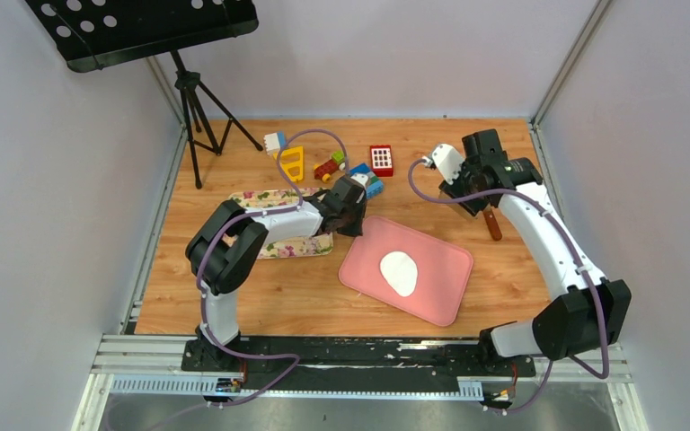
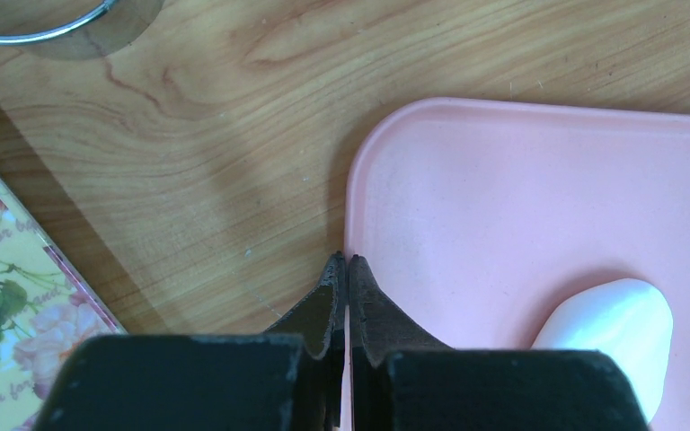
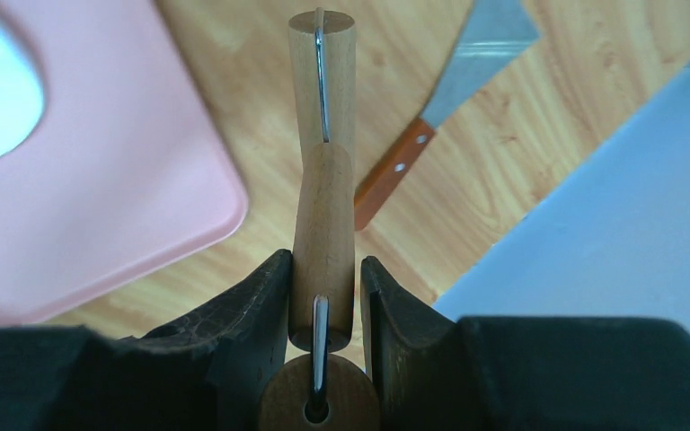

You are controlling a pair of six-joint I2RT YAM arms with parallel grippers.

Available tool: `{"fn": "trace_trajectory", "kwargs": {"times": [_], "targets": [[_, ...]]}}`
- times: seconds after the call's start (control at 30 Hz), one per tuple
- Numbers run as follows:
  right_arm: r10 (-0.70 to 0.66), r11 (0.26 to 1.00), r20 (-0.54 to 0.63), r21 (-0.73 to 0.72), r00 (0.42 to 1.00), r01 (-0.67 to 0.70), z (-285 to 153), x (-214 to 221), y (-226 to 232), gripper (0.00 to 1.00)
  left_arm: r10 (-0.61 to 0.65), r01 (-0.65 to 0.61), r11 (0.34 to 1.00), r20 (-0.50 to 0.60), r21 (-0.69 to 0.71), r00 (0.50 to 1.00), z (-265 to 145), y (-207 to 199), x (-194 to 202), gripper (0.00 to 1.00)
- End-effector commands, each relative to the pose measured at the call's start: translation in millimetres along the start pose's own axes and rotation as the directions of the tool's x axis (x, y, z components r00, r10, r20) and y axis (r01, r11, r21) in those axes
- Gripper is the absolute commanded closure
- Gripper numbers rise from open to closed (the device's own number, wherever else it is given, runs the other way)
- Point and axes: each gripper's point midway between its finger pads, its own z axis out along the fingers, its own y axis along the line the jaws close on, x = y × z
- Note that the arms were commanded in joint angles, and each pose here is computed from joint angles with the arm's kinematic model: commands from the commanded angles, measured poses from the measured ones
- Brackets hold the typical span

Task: Roll out the dumpling wrappers from the dough
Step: Flatten out the dough on the work surface.

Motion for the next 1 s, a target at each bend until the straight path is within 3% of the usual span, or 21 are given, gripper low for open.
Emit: {"fn": "trace_trajectory", "kwargs": {"times": [0.0, 0.13, 0.27, 0.37, 0.57, 0.73, 0.9, 0.97], "targets": [[0.059, 0.98, 0.145, 0.182, 0.988, -0.085, -3, -37, -41, 1.0, -0.012, 0.011, 0.999, -0.038, -0.031, 0.999, -8, 9, 10, 1.0], [-0.015, 0.994, 0.247, -0.099, 0.969, 0.041, -19, -60, 14, 1.0, -0.011, 0.01, 0.999, -0.047, -0.034, 0.999, -4, 11, 13, 1.0], [-0.221, 0.938, 0.237, -0.214, 0.946, 0.273, -30, -56, 68, 1.0, -0.016, 0.014, 0.999, -0.059, -0.035, 0.998, 1, 12, 17, 1.0], [-0.446, 0.852, 0.21, -0.198, 0.87, 0.484, -16, -40, 91, 1.0, -0.016, 0.014, 0.999, -0.071, -0.032, 0.997, 4, 12, 20, 1.0], [-0.675, 0.663, 0.257, -0.198, 0.691, 0.722, -13, -36, 125, 1.0, -0.012, 0.01, 0.999, -0.072, -0.03, 0.997, 5, 12, 21, 1.0], [-0.791, 0.553, 0.194, -0.175, 0.58, 0.814, -5, -45, 133, 1.0, -0.006, 0.004, 1.0, -0.07, -0.029, 0.998, 6, 12, 19, 1.0], [-0.86, 0.427, 0.217, -0.191, 0.462, 0.884, 6, -45, 143, 1.0, -0.001, -0.001, 1.0, -0.07, -0.029, 0.998, 6, 12, 18, 1.0], [-0.864, 0.416, 0.227, -0.179, 0.449, 0.892, 10, -49, 145, 1.0, 0.001, -0.003, 1.0, -0.07, -0.029, 0.998, 7, 12, 18, 1.0]]}}
